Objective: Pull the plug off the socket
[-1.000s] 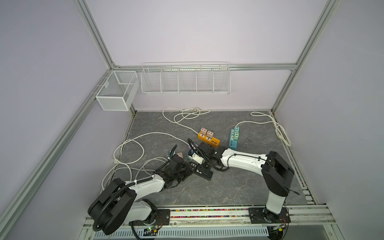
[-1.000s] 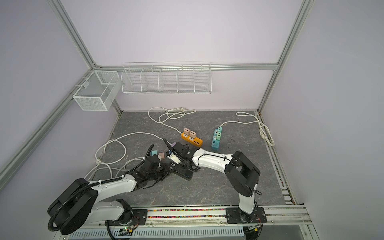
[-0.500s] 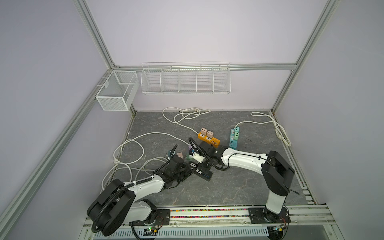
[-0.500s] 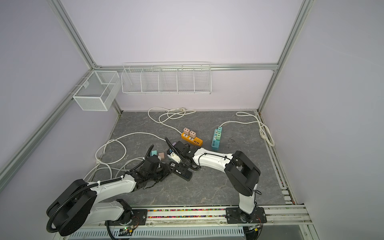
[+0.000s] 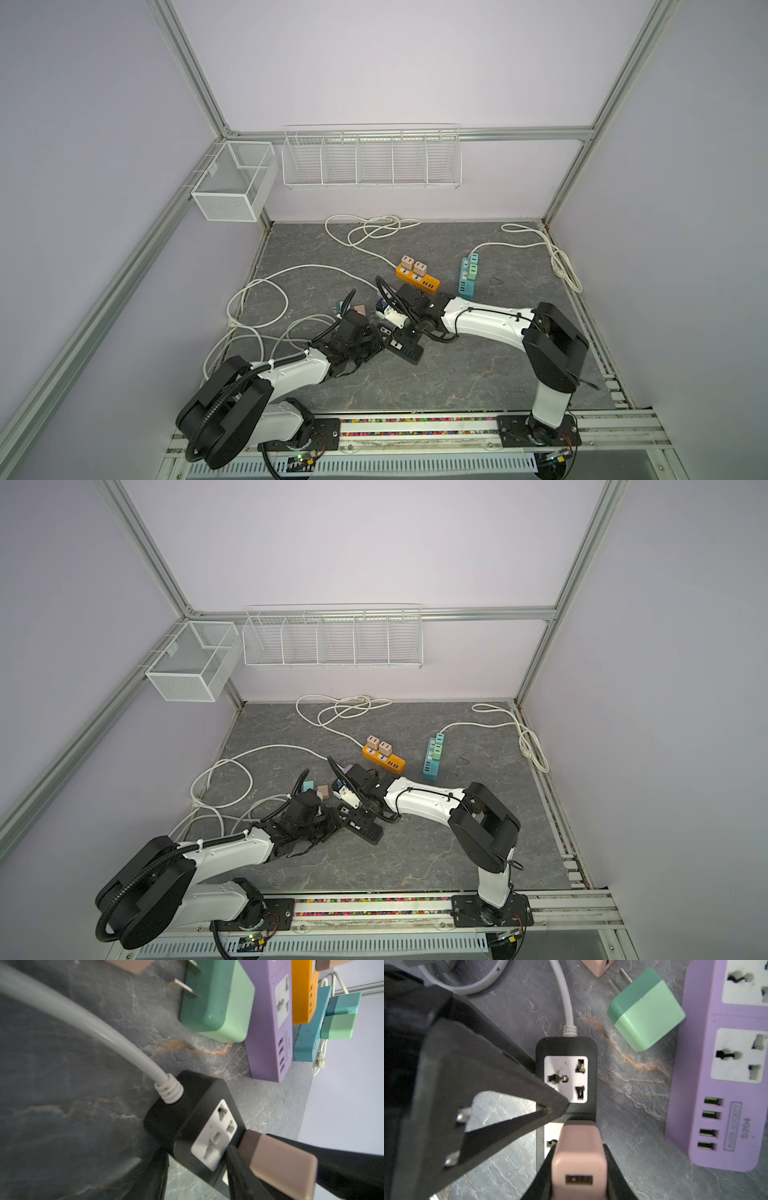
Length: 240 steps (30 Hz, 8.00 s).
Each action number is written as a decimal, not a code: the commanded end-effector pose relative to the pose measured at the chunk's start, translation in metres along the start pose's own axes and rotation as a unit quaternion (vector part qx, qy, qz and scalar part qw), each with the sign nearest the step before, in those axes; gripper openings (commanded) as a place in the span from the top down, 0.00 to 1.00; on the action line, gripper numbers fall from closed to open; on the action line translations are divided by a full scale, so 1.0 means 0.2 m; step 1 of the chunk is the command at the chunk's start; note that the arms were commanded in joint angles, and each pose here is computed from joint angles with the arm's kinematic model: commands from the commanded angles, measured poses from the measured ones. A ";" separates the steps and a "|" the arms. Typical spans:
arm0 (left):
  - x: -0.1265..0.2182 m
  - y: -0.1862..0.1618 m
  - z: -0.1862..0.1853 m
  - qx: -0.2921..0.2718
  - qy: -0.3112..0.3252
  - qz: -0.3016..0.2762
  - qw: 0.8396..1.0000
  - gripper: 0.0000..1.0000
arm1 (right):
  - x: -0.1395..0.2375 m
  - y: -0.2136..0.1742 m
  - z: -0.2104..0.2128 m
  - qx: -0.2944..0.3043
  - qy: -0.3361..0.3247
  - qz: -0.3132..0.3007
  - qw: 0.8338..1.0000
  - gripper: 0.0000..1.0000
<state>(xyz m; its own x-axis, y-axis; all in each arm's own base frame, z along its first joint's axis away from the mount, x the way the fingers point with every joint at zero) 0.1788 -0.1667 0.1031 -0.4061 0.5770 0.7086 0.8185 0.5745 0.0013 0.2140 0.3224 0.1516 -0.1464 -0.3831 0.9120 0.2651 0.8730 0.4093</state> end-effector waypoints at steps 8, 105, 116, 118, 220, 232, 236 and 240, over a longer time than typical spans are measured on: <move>-0.01 -0.04 0.21 0.006 0.128 0.008 0.992 0.57 | 0.04 0.04 0.01 0.001 0.004 -0.025 1.000 0.69; 0.03 -0.04 0.23 0.023 0.133 -0.006 0.991 0.69 | 0.30 0.05 -0.03 -0.068 -0.026 -0.099 0.992 0.72; 0.08 -0.01 -0.01 -0.003 0.080 -0.019 0.997 0.66 | 0.34 -0.13 -0.14 -0.250 -0.048 -0.143 0.956 0.70; 0.09 -0.01 -0.03 -0.004 0.071 -0.020 0.997 0.66 | 0.32 -0.16 -0.14 -0.280 -0.050 -0.149 0.947 0.70; 0.27 0.41 -0.58 -0.162 -0.002 -0.118 0.980 0.02 | -0.04 -0.16 -0.97 -0.127 -0.132 0.027 0.983 0.24; 0.24 0.43 -0.58 -0.154 -0.003 -0.115 0.981 0.00 | -0.09 -0.18 -0.99 -0.121 -0.106 0.034 0.986 0.44; 0.24 0.43 -0.59 -0.146 -0.008 -0.107 0.983 0.00 | -0.06 -0.20 -0.96 -0.127 -0.099 0.035 0.986 0.52; 0.24 0.43 -0.60 -0.145 -0.015 -0.102 0.984 0.00 | -0.01 -0.23 -0.90 -0.137 -0.099 0.029 0.985 0.56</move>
<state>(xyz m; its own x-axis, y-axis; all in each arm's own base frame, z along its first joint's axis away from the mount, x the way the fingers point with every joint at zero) 0.2694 -0.1553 0.2094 -0.5647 0.4589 0.6859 0.8058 0.4862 0.3381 0.3895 0.2362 0.1287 -0.3360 -0.2396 0.9109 0.5044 0.7710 0.3888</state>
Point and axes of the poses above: each gripper's point midway between its finger pads, its own x axis back along the fingers, its own z axis along the line the jaws close on, y = z × x, the point moved 10 cm from there along x, back along the fingers, and after that the axes turned 14 degrees about x, right-handed, at the moved point
